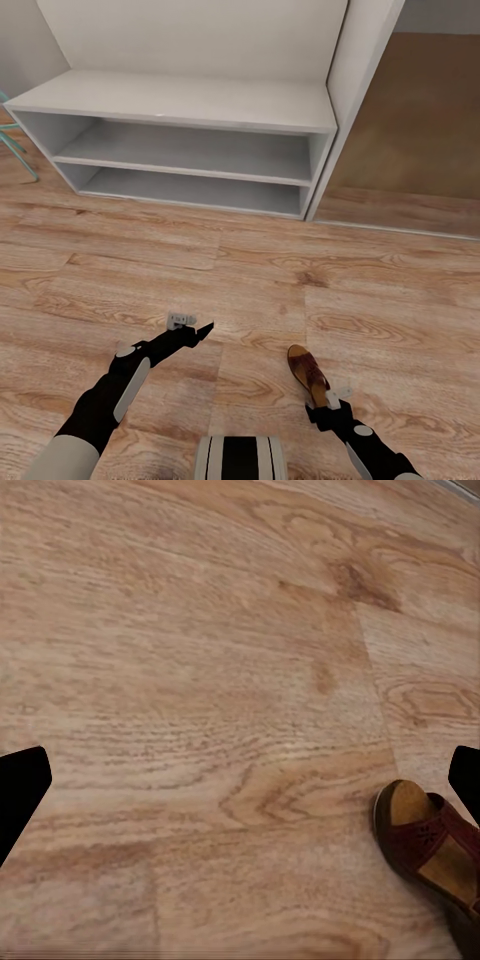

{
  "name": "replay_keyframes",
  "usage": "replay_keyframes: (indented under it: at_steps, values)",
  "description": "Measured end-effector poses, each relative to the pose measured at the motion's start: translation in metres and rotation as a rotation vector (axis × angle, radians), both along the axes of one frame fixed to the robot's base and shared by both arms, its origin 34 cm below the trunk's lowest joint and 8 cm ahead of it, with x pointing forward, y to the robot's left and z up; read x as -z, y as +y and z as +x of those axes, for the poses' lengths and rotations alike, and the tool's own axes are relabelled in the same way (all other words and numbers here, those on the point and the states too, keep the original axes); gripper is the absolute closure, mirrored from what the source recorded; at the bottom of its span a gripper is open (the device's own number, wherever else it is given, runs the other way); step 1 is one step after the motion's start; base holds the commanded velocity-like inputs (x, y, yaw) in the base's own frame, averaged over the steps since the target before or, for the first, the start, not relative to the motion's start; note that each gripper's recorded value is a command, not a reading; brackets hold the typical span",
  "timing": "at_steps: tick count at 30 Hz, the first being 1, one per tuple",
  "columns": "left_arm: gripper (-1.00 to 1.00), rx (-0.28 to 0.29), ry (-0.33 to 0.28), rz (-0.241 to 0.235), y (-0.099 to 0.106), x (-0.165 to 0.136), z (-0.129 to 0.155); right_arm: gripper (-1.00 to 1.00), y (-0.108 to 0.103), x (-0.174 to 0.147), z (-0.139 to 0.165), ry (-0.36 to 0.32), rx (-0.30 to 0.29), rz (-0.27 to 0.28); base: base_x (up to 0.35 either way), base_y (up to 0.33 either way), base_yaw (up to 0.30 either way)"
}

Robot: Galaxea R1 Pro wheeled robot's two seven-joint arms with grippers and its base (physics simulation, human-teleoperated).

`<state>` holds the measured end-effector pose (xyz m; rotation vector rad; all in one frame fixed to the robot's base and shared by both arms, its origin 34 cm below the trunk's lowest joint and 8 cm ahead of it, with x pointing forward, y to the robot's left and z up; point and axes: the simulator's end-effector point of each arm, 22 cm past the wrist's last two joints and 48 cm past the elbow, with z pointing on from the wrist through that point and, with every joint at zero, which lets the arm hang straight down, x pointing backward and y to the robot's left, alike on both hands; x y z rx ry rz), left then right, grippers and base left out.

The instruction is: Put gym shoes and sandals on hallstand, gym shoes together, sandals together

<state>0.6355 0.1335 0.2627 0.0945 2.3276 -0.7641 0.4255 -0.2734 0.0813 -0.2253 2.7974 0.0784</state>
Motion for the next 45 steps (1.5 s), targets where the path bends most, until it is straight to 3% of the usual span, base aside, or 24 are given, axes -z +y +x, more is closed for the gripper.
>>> replay_keyframes:
  at_steps: [5,40,45]
  values:
    - [-1.00,0.000,0.022,0.000,0.000,0.013,-0.005,-1.00,0.000,0.008,-0.010,0.022,0.001,0.000,0.000,0.000,0.000]
    - [-1.00,0.000,0.029,0.000,0.000,0.016,-0.007,-1.00,0.000,0.010,-0.012,0.027,0.003,-0.001,0.000,0.000,-0.043]
    - [-1.00,0.000,0.049,0.000,0.000,0.028,-0.013,-1.00,0.000,0.017,-0.021,0.048,0.003,-0.001,0.000,0.000,-0.005]
